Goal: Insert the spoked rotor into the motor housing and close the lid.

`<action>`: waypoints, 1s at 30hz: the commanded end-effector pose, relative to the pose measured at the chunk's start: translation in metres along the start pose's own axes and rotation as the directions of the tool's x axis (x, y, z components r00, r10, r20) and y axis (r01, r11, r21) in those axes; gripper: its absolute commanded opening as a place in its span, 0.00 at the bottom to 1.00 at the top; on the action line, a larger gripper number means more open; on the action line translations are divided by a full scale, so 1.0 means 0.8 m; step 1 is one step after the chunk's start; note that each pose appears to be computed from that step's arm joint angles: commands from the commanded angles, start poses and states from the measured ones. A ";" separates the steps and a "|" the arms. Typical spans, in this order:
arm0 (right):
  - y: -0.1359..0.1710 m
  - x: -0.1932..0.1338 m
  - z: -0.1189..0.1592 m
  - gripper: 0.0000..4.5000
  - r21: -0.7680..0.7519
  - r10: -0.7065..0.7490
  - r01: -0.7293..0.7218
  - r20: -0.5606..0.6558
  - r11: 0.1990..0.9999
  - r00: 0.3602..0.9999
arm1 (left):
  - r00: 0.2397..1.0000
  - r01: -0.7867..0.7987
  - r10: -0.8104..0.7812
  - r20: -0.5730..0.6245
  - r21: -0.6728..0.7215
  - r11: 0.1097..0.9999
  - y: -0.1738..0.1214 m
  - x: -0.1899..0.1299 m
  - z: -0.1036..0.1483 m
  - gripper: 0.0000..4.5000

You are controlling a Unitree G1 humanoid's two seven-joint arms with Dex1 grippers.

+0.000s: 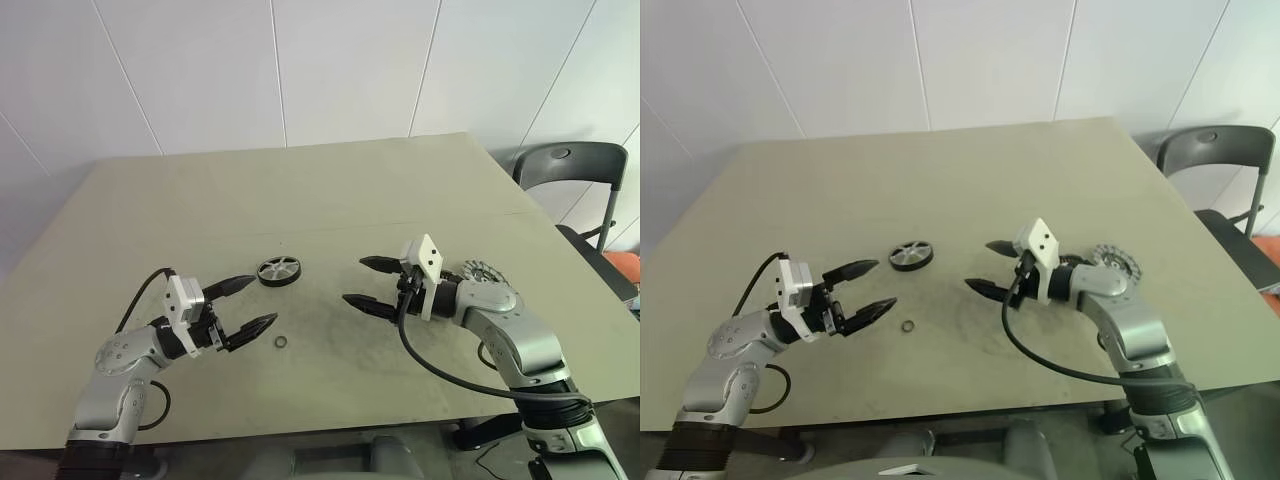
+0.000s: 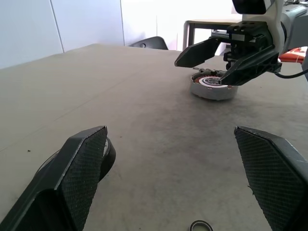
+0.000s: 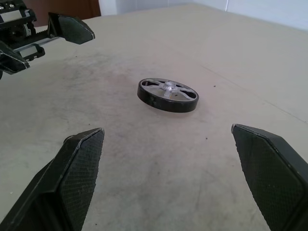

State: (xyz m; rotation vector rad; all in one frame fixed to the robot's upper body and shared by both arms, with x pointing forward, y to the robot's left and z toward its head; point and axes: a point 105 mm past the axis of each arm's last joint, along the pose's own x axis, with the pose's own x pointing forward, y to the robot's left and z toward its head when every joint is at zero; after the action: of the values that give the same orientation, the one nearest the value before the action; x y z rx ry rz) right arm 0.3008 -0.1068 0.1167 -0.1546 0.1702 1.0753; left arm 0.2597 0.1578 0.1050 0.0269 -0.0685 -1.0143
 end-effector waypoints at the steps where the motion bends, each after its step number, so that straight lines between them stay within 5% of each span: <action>1: 0.003 -0.002 0.020 1.00 -0.045 0.007 -0.005 0.043 0.999 0.999 | 1.000 0.005 -0.006 0.028 0.033 0.999 0.005 0.001 0.013 1.00; 30: 0.020 -0.005 0.024 1.00 -0.021 0.054 -0.054 0.044 0.998 0.998 | 1.000 0.014 -0.015 0.026 0.024 1.000 0.014 0.004 0.011 1.00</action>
State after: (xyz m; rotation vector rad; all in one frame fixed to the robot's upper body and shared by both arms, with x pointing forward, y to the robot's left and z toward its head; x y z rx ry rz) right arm 0.2890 -0.1002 0.1221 -0.1300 0.1750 1.1203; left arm 0.2680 0.1603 0.1041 0.0189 -0.0633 -1.0227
